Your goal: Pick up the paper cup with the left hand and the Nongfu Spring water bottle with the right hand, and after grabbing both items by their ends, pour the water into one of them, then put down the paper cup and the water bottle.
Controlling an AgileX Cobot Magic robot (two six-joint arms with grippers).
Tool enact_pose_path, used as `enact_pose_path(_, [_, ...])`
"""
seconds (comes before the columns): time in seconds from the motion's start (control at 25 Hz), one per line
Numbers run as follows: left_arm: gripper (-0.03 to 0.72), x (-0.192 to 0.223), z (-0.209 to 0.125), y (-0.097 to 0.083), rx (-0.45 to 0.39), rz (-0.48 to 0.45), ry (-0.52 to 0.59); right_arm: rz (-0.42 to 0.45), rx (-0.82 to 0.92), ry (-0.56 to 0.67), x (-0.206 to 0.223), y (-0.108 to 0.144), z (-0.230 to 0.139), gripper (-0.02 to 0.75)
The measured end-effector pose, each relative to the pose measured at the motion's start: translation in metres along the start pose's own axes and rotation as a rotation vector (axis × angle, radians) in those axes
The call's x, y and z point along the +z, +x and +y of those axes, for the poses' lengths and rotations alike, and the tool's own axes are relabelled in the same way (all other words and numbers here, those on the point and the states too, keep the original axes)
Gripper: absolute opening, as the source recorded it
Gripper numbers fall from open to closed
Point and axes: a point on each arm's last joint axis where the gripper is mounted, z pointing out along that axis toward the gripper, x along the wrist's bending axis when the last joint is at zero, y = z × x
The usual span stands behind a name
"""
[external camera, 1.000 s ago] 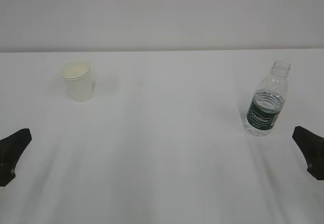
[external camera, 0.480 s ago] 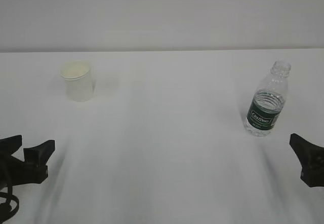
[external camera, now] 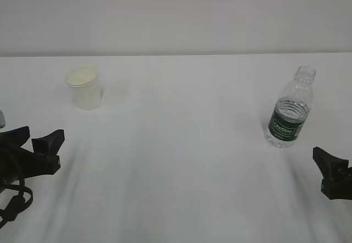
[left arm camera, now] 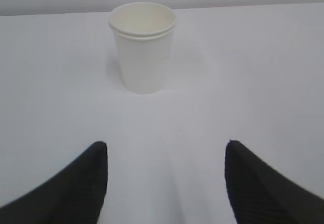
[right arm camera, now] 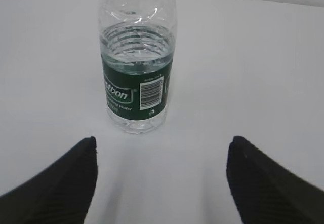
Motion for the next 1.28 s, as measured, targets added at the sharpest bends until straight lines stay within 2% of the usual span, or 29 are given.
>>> enact_pose_path(0.24, [0.513,0.000,0.000,0.000,-0.001,0.003,-0.002,0.005,-0.003,0.019,0.011,0.000,-0.003,0.593])
enact_pose_path(0.6, [0.513,0.000,0.000,-0.005,0.024,-0.049,-0.001,0.044,-0.018,0.031,0.032,0.003,-0.005,0.593])
enact_pose_path(1.28, [0.513,0.000,0.000,-0.005,0.025,-0.051,-0.001,0.063,0.040,0.027,0.073,0.004,-0.007,0.593])
